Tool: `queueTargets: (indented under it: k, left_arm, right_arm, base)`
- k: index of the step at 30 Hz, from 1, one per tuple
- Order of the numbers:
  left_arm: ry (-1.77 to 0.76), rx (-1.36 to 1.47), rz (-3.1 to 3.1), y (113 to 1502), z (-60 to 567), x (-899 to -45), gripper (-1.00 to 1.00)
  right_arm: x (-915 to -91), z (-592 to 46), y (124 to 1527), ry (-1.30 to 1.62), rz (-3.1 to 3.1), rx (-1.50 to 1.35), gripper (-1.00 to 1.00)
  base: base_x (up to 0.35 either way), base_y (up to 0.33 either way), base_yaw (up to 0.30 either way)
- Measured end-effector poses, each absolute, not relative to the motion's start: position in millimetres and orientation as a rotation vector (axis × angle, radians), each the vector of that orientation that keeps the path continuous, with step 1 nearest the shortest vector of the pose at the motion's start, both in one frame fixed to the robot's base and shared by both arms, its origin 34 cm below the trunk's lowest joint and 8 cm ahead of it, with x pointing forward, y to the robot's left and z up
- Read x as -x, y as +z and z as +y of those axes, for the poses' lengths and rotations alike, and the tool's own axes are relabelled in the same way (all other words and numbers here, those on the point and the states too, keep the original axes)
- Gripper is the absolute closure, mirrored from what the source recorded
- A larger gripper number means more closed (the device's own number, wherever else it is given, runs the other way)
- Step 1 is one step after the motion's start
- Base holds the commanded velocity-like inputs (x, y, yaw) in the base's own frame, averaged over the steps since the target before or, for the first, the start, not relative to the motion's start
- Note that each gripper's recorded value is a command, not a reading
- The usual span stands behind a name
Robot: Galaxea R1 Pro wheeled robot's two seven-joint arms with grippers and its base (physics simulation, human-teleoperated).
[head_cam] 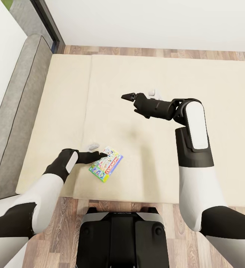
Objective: Put all the toys in the child's room - the three board games (two on the bed and one on the table), the two jigsaw puzzles on the table, and the tennis ball on the table - inside the toy box on the table in the child's room.
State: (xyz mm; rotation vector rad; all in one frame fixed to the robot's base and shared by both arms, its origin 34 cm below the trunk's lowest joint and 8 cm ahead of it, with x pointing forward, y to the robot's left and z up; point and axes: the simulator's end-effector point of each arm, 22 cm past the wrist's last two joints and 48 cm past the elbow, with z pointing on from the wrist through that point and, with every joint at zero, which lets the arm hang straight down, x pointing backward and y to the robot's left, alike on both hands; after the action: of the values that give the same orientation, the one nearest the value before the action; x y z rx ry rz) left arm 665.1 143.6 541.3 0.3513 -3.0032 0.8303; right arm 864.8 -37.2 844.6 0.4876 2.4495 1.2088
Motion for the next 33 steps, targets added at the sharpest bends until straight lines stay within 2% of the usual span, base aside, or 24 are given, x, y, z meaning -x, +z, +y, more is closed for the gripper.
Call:
queueTargets:
  k: [10,33]
  left_arm:
    - [0.867,-0.334,-2.987,544.5,123.7,-663.5,-1.00]
    - [0.872,-0.334,-2.956,548.0,120.9,-660.6,-1.00]
  right_arm:
    - [-864.8,-37.2,844.6,1.209,2.449,-0.488,-1.00]
    - [-863.5,-36.6,840.5,1.209,2.460,-0.493,-1.00]
  base:
    - [0.000,0.000,0.000]
    - [0.000,0.000,0.000]
